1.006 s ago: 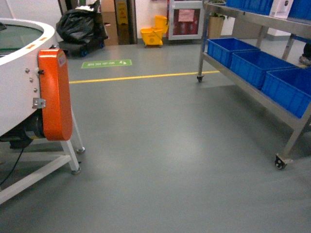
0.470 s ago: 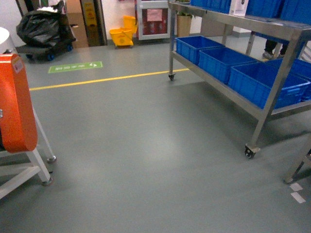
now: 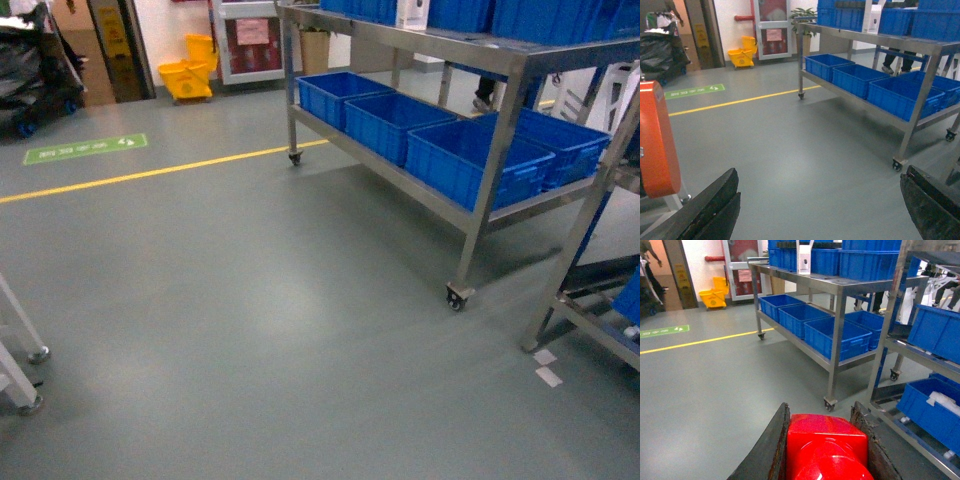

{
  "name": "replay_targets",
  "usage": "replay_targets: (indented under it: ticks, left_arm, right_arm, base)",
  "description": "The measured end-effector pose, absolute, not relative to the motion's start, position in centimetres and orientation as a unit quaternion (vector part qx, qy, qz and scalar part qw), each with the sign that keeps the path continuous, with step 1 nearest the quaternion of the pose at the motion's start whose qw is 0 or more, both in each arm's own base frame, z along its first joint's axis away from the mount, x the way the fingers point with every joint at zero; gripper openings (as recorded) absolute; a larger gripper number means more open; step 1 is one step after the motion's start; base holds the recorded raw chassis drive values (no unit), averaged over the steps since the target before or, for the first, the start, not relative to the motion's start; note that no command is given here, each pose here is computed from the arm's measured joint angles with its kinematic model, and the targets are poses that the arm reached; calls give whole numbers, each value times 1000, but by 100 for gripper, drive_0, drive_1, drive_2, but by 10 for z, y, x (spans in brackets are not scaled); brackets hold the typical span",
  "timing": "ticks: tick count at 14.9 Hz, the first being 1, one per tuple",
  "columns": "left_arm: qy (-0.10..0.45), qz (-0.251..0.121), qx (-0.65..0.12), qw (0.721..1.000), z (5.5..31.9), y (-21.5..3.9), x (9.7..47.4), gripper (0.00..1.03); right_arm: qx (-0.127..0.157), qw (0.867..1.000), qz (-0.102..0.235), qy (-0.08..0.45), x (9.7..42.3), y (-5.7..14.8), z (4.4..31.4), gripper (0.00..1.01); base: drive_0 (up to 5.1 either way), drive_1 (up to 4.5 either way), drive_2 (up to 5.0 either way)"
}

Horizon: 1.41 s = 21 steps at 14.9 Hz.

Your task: Pick red block from blue box to shelf

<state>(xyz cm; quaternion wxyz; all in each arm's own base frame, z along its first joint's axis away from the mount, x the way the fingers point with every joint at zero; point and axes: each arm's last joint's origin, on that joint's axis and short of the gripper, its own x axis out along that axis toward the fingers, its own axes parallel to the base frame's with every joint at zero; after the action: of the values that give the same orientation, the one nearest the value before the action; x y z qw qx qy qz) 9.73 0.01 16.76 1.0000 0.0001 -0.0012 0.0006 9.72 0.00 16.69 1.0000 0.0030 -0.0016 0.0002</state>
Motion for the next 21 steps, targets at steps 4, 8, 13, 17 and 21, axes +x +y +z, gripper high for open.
replay_targets:
  ticks: [4,8,13,17,21]
  left_arm:
    - [-1,1,0,1000,168,0,97,98]
    - [-1,1,0,1000,168,0,97,98]
    - [-1,1,0,1000,168,0,97,98]
    - [-1,1,0,1000,168,0,97,98]
    - [-1,1,0,1000,168,0,97,98]
  right_arm:
    - [3,1000,0,-2,97,0,167,29]
    - [3,1000,0,-2,97,0,167,29]
    - [3,1000,0,-2,97,0,167,29]
    - [3,1000,0,-1,97,0,167,29]
    - [3,1000,0,-2,97,0,167,29]
  base:
    - [-143,-143,-143]
    - [-152,-152,-152]
    - [-157,-157,-157]
    - [-147,-147,-147]
    - [-138,-138,-138]
